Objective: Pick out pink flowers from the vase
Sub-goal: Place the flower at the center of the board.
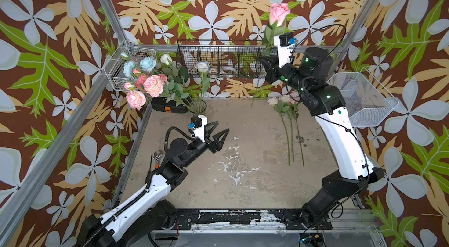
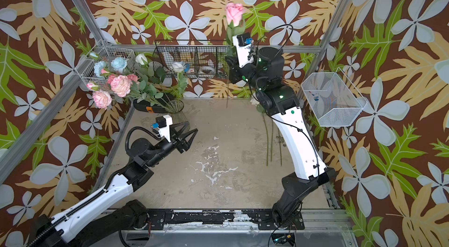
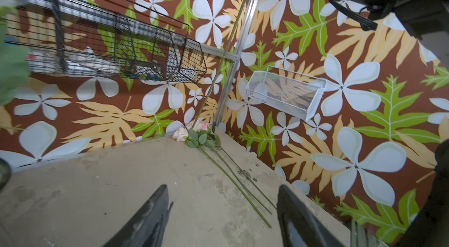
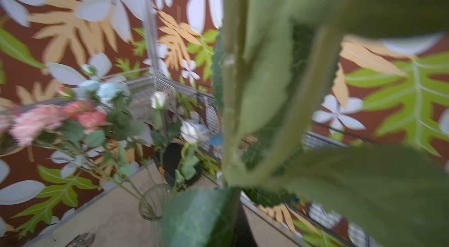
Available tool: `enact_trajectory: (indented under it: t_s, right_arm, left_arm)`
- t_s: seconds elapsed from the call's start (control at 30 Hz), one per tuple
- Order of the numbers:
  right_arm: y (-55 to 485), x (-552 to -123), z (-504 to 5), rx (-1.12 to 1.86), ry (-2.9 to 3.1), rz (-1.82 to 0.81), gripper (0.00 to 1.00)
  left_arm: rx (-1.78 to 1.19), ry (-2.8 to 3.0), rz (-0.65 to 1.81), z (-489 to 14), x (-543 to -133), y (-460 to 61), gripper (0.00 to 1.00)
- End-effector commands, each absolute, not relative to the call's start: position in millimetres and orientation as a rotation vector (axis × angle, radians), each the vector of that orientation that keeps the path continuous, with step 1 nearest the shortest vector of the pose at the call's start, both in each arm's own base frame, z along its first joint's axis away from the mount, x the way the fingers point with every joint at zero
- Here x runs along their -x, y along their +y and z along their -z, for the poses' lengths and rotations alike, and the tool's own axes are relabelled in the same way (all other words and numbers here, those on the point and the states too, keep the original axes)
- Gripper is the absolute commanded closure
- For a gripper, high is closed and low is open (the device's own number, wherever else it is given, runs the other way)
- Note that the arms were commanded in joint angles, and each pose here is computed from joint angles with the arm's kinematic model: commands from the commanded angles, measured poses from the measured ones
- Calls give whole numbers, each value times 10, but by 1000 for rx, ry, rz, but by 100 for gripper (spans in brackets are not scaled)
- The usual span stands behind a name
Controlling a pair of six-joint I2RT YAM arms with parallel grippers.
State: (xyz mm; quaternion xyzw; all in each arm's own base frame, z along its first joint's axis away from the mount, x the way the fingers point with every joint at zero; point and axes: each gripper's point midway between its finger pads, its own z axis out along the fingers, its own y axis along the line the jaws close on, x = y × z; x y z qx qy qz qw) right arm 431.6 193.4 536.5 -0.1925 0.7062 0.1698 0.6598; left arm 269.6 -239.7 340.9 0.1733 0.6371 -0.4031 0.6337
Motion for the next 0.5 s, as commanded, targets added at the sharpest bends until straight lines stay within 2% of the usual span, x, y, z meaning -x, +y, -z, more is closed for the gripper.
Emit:
enact_trajectory:
  t_s: [0.0,0.1,0.23,0.47]
  right_arm:
    - [1091,-4526,-4402,243,2013,-128,100]
    - [374,-4655,-3749,79,2226,63,100]
    - [-261,-4625,-3124,-77,2395,186,100]
    - [-623,-4661,-2487,-137,2606,387,100]
  left_arm:
    - [-491,1440,958,-3402,-2630,-2609,29]
    - [-515,1487,990,-3235,-2644,-2716,29]
    - [-532,1522,1012,-3087,-2631,-2769,29]
    - [-536,1572,992,-2870,-2618,-2740,29]
